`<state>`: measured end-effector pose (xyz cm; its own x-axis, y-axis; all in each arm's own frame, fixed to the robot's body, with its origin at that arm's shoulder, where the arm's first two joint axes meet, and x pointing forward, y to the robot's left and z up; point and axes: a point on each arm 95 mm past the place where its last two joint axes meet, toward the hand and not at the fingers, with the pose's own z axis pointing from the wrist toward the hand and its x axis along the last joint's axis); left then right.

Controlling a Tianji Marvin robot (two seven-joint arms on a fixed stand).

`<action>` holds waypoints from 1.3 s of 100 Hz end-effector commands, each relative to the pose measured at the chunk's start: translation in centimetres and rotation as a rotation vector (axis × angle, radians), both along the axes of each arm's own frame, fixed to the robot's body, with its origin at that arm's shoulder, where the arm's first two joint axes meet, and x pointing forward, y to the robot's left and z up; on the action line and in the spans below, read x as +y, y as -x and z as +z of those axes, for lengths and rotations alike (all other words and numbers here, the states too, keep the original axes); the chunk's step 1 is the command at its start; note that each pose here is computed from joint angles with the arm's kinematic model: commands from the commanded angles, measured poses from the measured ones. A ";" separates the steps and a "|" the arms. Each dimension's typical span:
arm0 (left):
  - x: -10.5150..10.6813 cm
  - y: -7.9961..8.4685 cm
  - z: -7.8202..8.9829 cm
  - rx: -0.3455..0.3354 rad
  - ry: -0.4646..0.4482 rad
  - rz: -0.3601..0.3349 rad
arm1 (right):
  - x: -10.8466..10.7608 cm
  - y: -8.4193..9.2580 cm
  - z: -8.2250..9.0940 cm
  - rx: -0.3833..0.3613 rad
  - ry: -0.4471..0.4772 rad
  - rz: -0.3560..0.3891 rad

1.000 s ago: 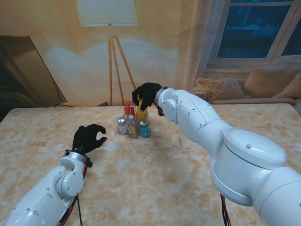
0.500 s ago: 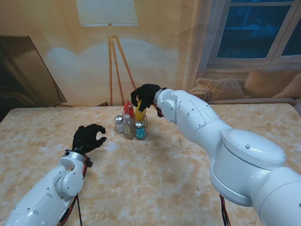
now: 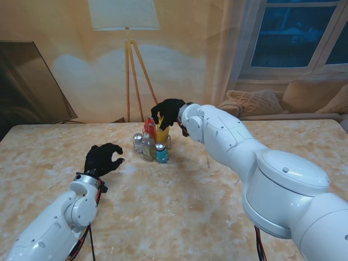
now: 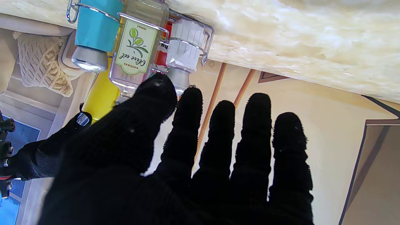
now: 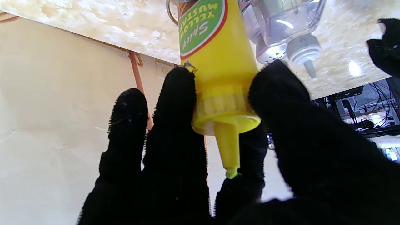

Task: Place the seasoning bottles into the rack

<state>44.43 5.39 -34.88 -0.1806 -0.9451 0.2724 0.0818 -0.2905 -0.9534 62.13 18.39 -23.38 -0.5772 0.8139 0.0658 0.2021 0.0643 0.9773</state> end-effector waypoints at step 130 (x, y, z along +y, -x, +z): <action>-0.2 0.1 0.0 0.007 0.005 -0.006 | 0.3 0.2 -0.6 0.091 0.075 0.021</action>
<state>44.41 5.44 -34.84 -0.1810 -0.9446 0.2738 0.0832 -0.2921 -0.9528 62.06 18.35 -23.85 -0.5819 0.8114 0.0553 0.2753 0.1325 0.9522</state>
